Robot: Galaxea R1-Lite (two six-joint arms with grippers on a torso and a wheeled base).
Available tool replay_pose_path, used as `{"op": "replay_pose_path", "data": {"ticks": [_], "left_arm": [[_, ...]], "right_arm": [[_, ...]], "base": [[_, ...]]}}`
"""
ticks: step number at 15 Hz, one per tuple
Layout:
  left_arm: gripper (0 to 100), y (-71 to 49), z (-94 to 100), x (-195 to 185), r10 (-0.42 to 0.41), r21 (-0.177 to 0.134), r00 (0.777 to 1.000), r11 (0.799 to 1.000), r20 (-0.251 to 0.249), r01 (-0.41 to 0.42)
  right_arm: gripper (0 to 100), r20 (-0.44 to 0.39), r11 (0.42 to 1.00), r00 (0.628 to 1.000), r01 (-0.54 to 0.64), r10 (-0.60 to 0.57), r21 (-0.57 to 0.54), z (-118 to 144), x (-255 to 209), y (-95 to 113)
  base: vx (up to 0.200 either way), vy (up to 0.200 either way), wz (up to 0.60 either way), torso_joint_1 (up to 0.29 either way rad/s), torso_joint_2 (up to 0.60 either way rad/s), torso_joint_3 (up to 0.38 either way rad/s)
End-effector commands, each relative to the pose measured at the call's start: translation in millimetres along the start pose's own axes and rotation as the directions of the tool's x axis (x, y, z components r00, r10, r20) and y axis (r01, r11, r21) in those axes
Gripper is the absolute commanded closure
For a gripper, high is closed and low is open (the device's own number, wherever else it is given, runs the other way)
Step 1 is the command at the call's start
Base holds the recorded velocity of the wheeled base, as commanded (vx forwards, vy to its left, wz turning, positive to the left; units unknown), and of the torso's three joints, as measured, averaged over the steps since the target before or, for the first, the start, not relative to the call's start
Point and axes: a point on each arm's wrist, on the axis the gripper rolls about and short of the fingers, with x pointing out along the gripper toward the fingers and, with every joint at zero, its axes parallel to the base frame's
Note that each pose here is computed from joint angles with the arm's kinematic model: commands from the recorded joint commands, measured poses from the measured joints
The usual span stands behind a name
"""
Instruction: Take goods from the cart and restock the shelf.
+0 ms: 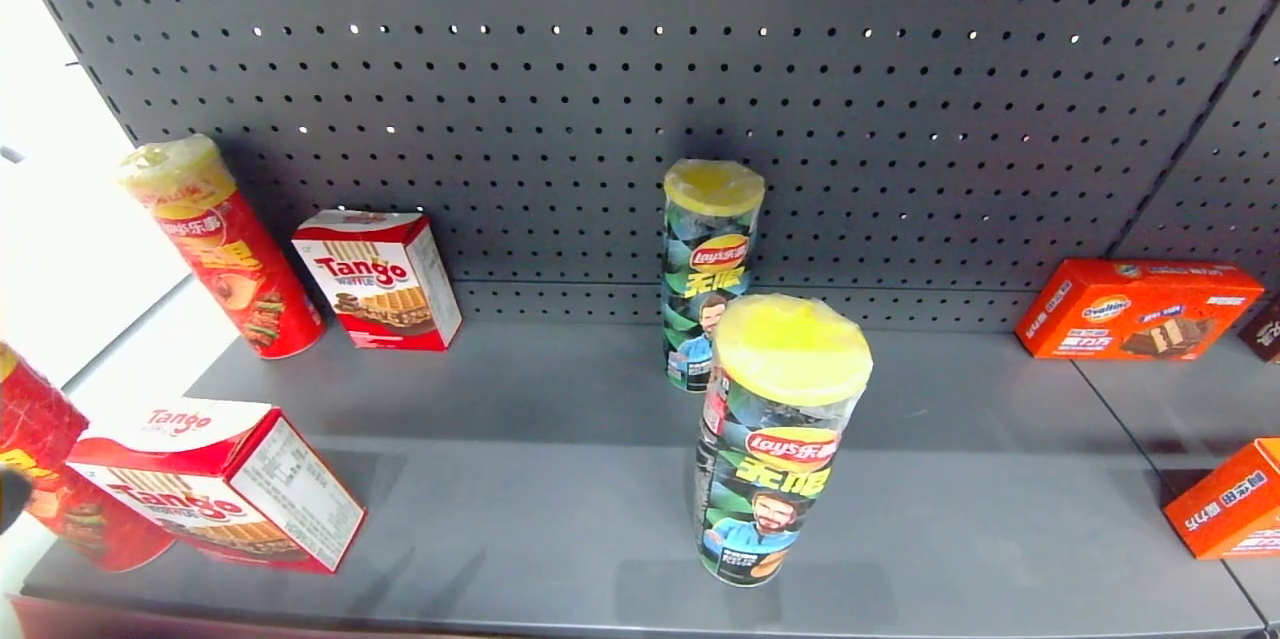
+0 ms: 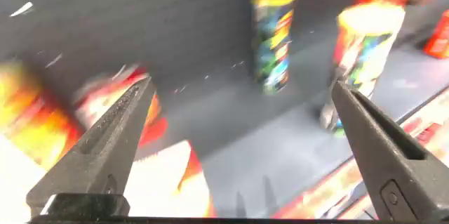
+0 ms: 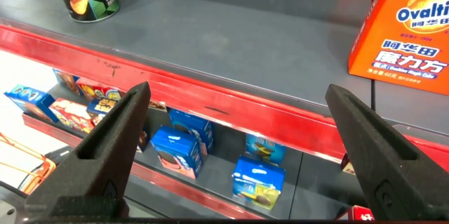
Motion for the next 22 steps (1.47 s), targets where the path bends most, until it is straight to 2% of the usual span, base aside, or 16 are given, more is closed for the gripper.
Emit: {"op": "replay_pose_path", "data": {"ticks": [1,2,3,4,5,6,8,11,12,15,17,18,19,20,21,22], "left_arm": [[0,-30.0,-68.3,-63.0,0.114,0.015,0.991,0.993,0.066,-0.116],[0,-37.0,-92.0,-66.1,0.127,0.028,0.990,0.991,0.063,-0.128],[0,-39.6,-101.7,-67.0,0.138,0.033,0.988,0.990,0.063,-0.140],[0,-45.5,-127.8,-68.2,0.204,0.047,0.977,0.977,0.057,-0.207],[0,-46.6,-141.9,-67.7,0.216,0.058,0.975,0.974,0.053,-0.219],[0,-46.6,-144.9,-67.6,0.216,0.076,0.974,0.972,0.061,-0.221],[0,-47.6,-155.8,-69.8,0.173,0.054,0.985,0.984,-0.014,-0.172],[0,-50.7,-167.7,-72.4,0.177,0.052,0.980,0.984,-0.094,-0.172],[0,-50.5,-166.3,-72.3,0.177,0.059,0.981,0.983,-0.081,-0.172],[0,-50.5,-166.2,-72.3,0.176,0.039,0.981,0.984,-0.079,-0.173],[0,-51.8,-166.2,-72.1,0.120,0.034,0.990,0.992,-0.074,-0.118],[0,-51.1,-166.3,-72.2,0.154,0.005,0.985,0.988,-0.078,-0.154],[0,-50.3,-166.4,-72.4,0.190,-0.009,0.978,0.981,-0.082,-0.192],[0,-48.4,-167.1,-72.9,0.277,-0.028,0.956,0.959,-0.097,-0.281],[0,-46.3,-167.9,-73.7,0.372,-0.020,0.921,0.926,-0.114,-0.377],[0,-45.3,-172.4,-74.9,0.443,-0.006,0.881,0.893,-0.165,-0.450]], "right_arm": [[0,-0.001,1.000,1.000,-0.001,0.001,-0.001,0.1,0.1,0.0],[0,-0.001,1.000,1.000,-0.001,0.001,-0.001,0.1,0.1,0.0],[0,-0.001,1.000,1.000,-0.001,0.001,-0.001,0.1,0.1,0.0],[0,-0.001,1.000,1.000,-0.001,0.001,-0.001,0.1,0.1,0.0],[0,-0.001,1.000,1.000,-0.001,0.001,-0.001,0.1,0.1,0.0],[0,-0.001,1.000,1.000,-0.001,0.001,-0.001,0.1,0.1,0.0],[0,-0.001,1.000,1.000,-0.001,0.001,-0.001,0.1,0.1,0.0],[0,-0.001,1.000,1.000,-0.001,0.001,-0.001,0.1,0.1,0.0],[0,-0.001,1.000,1.000,-0.001,0.001,-0.001,0.1,0.1,0.0],[0,-0.001,1.000,1.000,-0.001,0.001,-0.001,0.1,0.1,0.0],[0,-0.001,1.000,1.000,-0.001,0.001,-0.001,0.1,0.1,0.0],[0,-0.001,1.000,1.000,-0.001,0.001,-0.001,0.1,0.1,0.0],[0,-0.001,1.000,1.000,-0.001,0.001,-0.001,0.1,0.1,0.0],[0,-0.001,1.000,1.000,-0.001,0.001,-0.001,0.1,0.1,0.0],[0,-0.001,1.000,1.000,-0.001,0.001,-0.001,0.1,0.1,0.0],[0,-0.001,1.000,1.000,-0.001,0.001,-0.001,0.1,0.1,0.0]], "base": [[0.000,0.000,0.00,0.000,0.00,0.000],[0.000,0.000,0.00,0.000,0.00,0.000],[0.000,0.000,0.00,0.000,0.00,0.000],[0.000,0.000,0.00,0.000,0.00,0.000],[0.000,0.000,0.00,0.000,0.00,0.000],[0.000,0.000,0.00,0.000,0.00,0.000],[0.000,0.000,0.00,0.000,0.00,0.000],[0.000,0.000,0.00,0.000,0.00,0.000],[0.000,0.000,0.00,0.000,0.00,0.000],[0.000,0.000,0.00,0.000,0.00,0.000],[0.000,0.000,0.00,0.000,0.00,0.000],[0.000,0.000,0.00,0.000,0.00,0.000],[0.000,0.000,0.00,0.000,0.00,0.000],[0.000,0.000,0.00,0.000,0.00,0.000],[0.000,0.000,0.00,0.000,0.00,0.000],[0.000,0.000,0.00,0.000,0.00,0.000]]}}
